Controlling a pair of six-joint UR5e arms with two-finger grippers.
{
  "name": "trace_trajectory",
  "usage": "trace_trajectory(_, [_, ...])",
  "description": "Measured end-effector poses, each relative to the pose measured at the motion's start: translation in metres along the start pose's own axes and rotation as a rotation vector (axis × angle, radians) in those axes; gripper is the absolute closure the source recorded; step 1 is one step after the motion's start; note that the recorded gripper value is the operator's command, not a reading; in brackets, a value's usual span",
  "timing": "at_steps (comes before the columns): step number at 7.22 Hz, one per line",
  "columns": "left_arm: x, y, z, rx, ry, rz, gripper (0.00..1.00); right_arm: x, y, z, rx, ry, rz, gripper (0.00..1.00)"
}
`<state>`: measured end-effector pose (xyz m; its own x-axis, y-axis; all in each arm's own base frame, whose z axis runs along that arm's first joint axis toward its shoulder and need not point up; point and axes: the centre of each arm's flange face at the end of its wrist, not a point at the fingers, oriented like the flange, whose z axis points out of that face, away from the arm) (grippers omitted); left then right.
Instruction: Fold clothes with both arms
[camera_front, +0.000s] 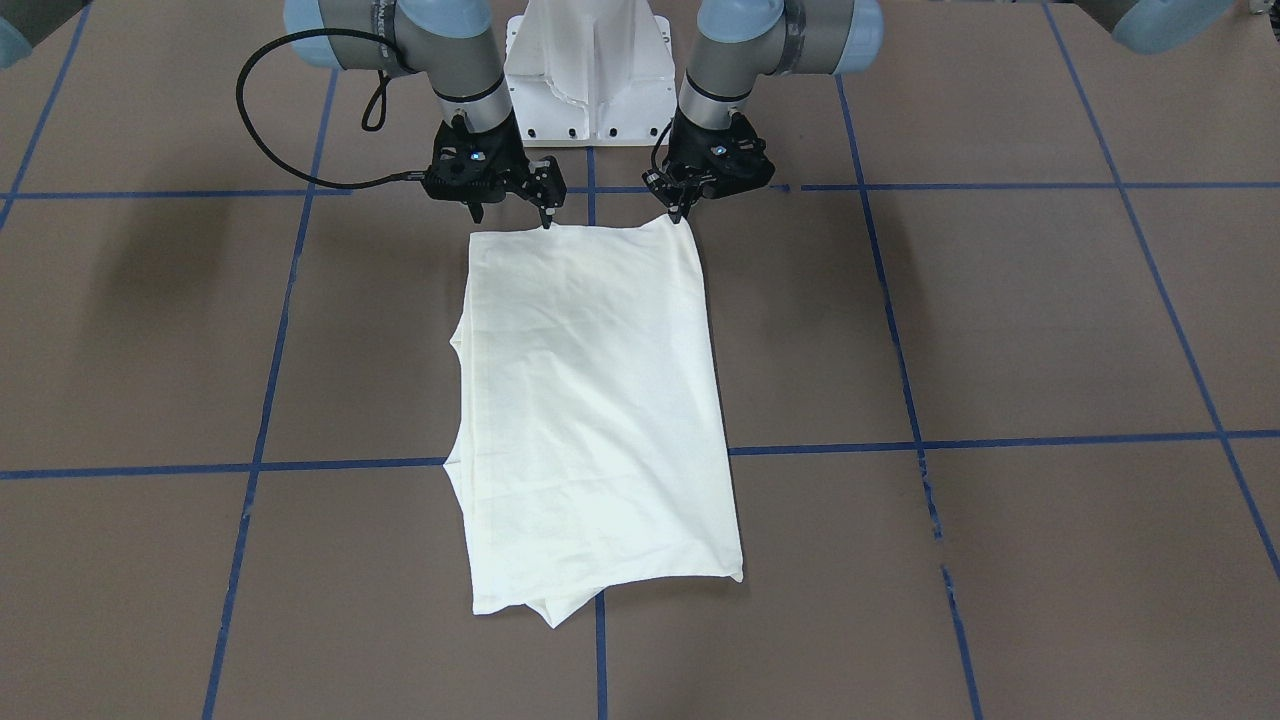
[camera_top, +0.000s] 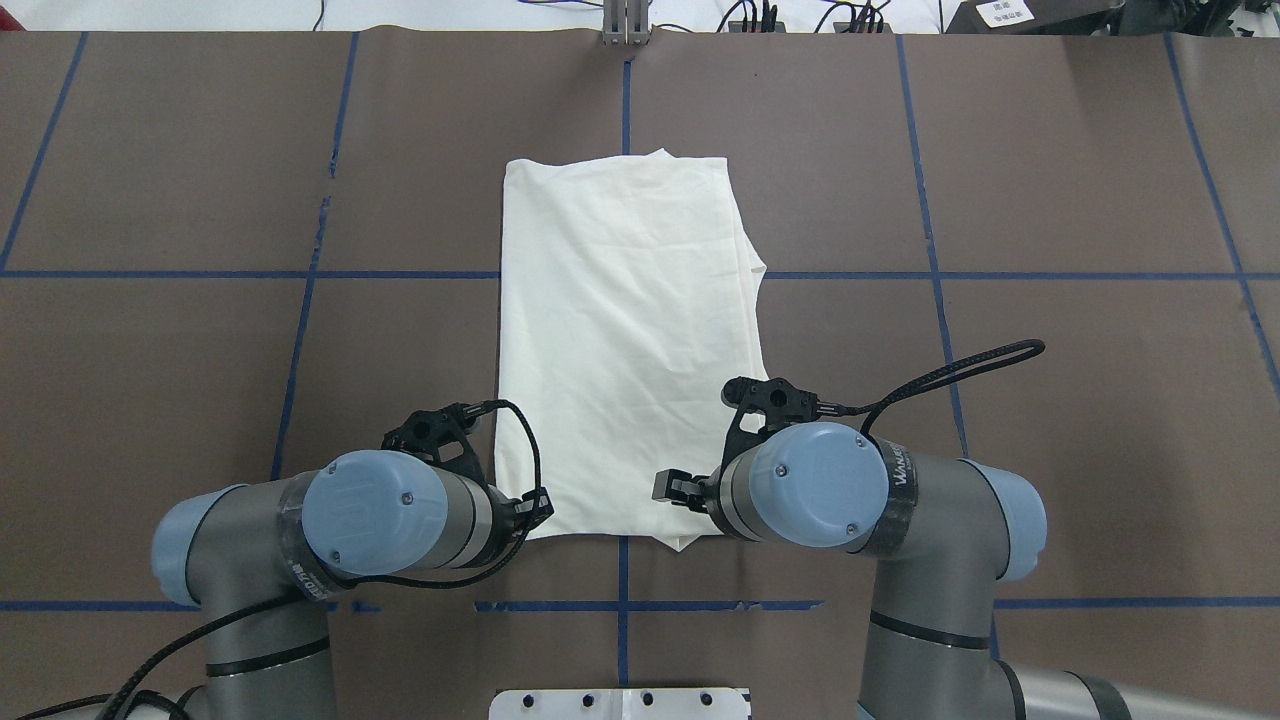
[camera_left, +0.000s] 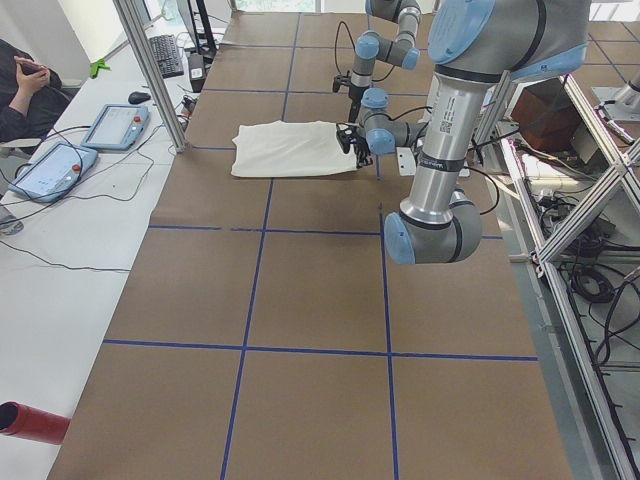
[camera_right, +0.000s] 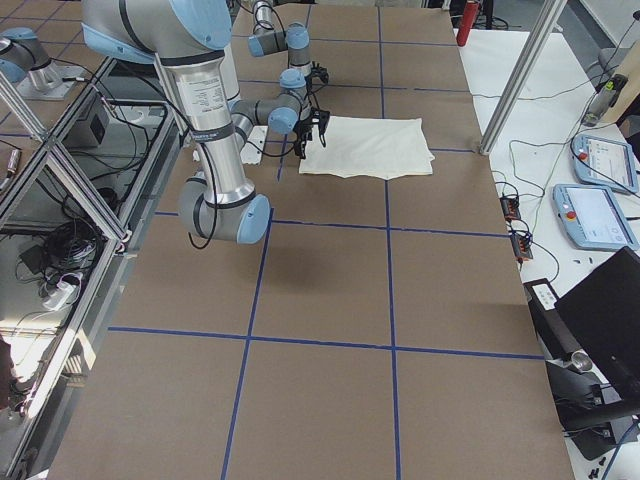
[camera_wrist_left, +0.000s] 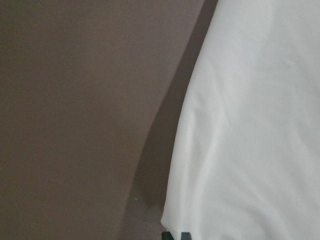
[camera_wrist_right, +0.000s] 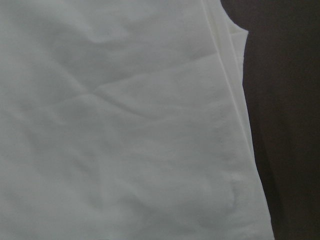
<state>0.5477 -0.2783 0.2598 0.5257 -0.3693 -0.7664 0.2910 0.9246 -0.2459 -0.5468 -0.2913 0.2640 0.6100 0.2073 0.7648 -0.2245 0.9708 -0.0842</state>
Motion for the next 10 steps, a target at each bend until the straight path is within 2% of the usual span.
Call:
trace_trajectory(4, [0.001, 0.000, 0.000, 0.000, 0.002, 0.002, 1.00, 0.009, -0.001, 0.016, 0.003, 0.070, 0.011, 0.00])
trace_trajectory(10, [0.001, 0.000, 0.000, 0.000, 0.001, 0.003, 1.00, 0.017, -0.037, 0.017, 0.034, 0.090, 0.018, 0.00])
